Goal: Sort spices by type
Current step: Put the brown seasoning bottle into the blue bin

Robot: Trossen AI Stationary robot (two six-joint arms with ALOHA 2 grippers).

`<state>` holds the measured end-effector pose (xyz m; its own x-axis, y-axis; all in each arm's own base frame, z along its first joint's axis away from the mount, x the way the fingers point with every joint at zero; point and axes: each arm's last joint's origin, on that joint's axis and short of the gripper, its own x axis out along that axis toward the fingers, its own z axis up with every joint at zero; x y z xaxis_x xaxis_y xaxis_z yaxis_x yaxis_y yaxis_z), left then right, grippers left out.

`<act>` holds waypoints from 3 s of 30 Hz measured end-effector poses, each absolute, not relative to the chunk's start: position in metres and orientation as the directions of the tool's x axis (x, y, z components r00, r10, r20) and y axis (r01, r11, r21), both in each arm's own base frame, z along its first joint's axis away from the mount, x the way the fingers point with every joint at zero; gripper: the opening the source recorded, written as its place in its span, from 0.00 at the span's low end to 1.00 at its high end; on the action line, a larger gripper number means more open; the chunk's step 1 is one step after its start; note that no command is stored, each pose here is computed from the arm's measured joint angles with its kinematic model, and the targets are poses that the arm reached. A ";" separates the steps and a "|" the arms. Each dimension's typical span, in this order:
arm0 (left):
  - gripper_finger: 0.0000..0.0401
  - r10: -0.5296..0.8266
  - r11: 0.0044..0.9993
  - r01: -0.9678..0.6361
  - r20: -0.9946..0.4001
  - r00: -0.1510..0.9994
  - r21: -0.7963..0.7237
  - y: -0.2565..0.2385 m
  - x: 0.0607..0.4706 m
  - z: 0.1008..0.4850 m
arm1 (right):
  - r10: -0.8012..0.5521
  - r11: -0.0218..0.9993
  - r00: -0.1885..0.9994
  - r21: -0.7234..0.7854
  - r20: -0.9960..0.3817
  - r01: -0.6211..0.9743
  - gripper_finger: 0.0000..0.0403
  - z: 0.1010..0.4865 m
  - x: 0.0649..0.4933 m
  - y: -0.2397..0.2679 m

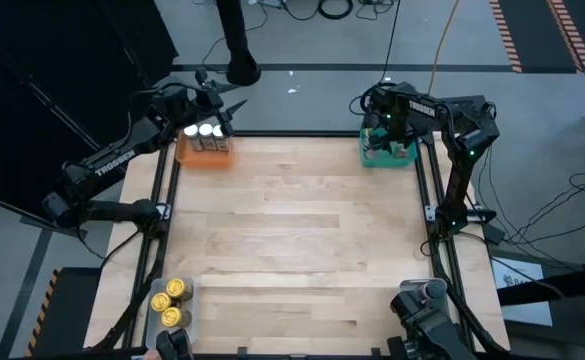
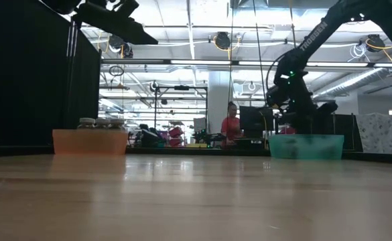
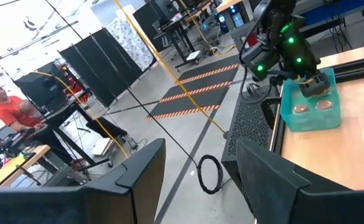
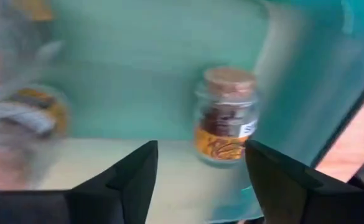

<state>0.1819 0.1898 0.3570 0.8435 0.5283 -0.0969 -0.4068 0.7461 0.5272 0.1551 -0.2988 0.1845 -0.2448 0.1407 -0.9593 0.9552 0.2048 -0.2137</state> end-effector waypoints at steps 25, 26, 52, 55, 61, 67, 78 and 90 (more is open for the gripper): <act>0.51 0.529 0.744 -0.406 -0.097 0.843 0.530 0.190 0.182 0.357 | 0.178 0.189 -0.077 -0.043 -0.981 0.981 0.59 0.192 0.160 -0.305; 0.51 0.529 0.745 -0.406 -0.098 0.843 0.530 0.191 0.182 0.356 | 0.159 0.183 -0.101 -0.071 -0.982 0.980 0.59 0.194 0.159 -0.307; 0.51 0.527 0.755 -0.395 -0.124 0.841 0.524 0.191 0.182 0.353 | 0.169 0.369 -0.231 -0.155 -0.958 0.916 0.59 0.201 0.155 -0.296; 0.51 0.527 0.754 -0.396 -0.124 0.841 0.524 0.191 0.182 0.354 | 0.157 0.350 -0.232 -0.165 -0.960 0.922 0.59 0.200 0.155 -0.298; 0.51 0.527 0.746 -0.388 -0.124 0.841 0.541 0.191 0.182 0.354 | 0.115 0.420 -0.381 -0.303 -0.917 0.855 0.54 0.203 0.151 -0.295; 0.51 0.526 0.750 -0.385 -0.132 0.840 0.538 0.191 0.182 0.353 | 0.173 0.412 -0.300 -0.207 -0.938 0.887 0.18 0.196 0.155 -0.290; 0.51 0.525 0.753 -0.378 -0.146 0.839 0.538 0.191 0.182 0.351 | 0.193 0.386 -0.279 -0.189 -0.941 0.903 0.01 0.170 0.152 -0.282; 0.51 0.525 0.754 -0.378 -0.146 0.839 0.538 0.191 0.182 0.351 | 0.019 0.314 -0.195 -0.179 -0.981 0.932 0.01 0.180 0.162 -0.303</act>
